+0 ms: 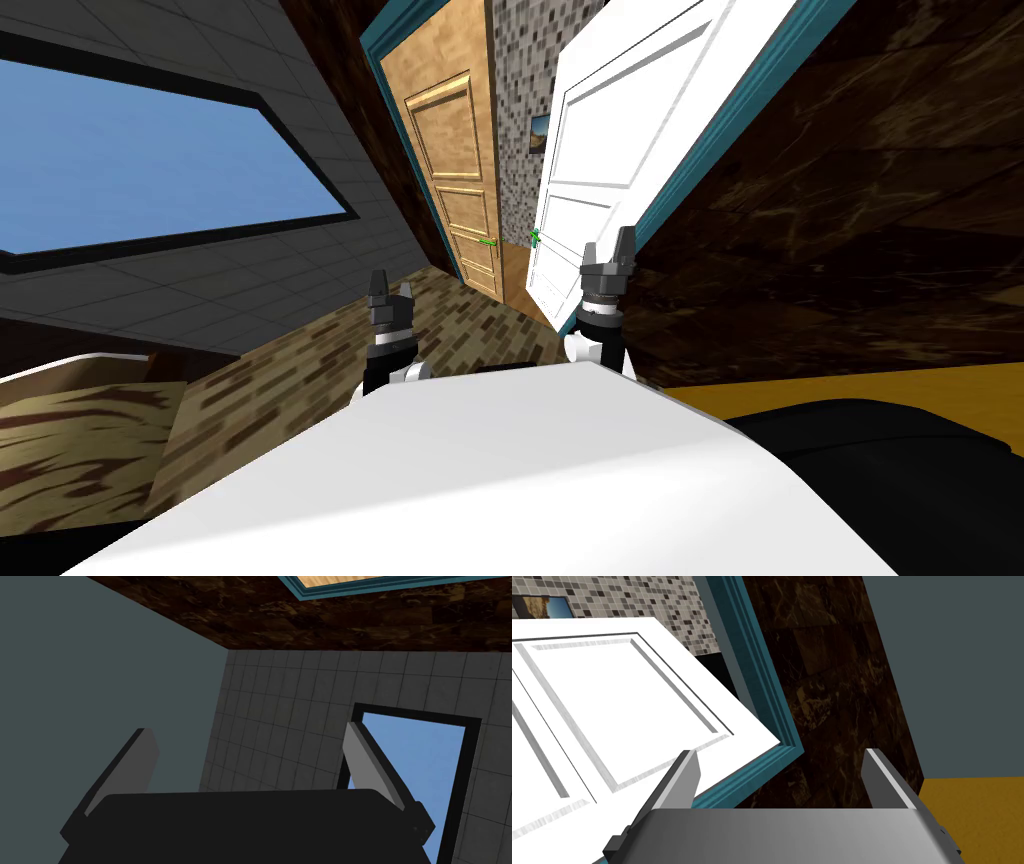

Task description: Push the door open

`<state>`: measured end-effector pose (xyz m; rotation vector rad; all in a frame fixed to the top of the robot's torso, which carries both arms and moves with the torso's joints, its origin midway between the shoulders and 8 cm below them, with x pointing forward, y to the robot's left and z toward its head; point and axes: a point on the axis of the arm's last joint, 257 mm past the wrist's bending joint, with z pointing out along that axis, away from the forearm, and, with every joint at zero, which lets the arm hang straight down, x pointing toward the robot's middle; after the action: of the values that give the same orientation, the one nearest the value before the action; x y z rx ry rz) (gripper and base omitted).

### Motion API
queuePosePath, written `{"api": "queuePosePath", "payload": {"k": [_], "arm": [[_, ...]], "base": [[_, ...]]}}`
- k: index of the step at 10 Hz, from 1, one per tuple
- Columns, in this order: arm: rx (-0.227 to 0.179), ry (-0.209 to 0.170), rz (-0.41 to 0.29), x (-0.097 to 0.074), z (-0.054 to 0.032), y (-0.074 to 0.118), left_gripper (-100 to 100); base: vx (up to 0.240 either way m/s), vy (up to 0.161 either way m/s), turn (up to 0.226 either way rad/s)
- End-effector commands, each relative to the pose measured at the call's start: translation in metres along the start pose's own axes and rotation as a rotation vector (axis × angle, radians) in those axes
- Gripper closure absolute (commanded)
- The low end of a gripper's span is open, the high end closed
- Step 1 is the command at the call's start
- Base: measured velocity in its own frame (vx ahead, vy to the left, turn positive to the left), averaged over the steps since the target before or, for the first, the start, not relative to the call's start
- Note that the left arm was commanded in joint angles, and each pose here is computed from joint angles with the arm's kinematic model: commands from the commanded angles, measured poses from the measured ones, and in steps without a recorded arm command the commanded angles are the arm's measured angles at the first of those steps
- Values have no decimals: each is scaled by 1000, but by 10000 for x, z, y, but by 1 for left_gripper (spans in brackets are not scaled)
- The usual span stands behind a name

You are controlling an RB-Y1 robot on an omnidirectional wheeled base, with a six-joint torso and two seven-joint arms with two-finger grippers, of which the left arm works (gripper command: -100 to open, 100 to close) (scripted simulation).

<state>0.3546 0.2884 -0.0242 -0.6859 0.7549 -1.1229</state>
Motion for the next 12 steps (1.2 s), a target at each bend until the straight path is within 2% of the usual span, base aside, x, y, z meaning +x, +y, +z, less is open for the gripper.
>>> {"api": "queuePosePath", "payload": {"k": [1,6,8,12], "arm": [[-14,13,-18,82,8,97,-100],[-61,48,-69,343,21,387,-100],[-91,70,-99,513,22,559,-100],[-137,103,-139,774,11,796,-100]], "base": [[128,41,-67],[191,84,-62],[174,81,-75],[110,95,-69]]}}
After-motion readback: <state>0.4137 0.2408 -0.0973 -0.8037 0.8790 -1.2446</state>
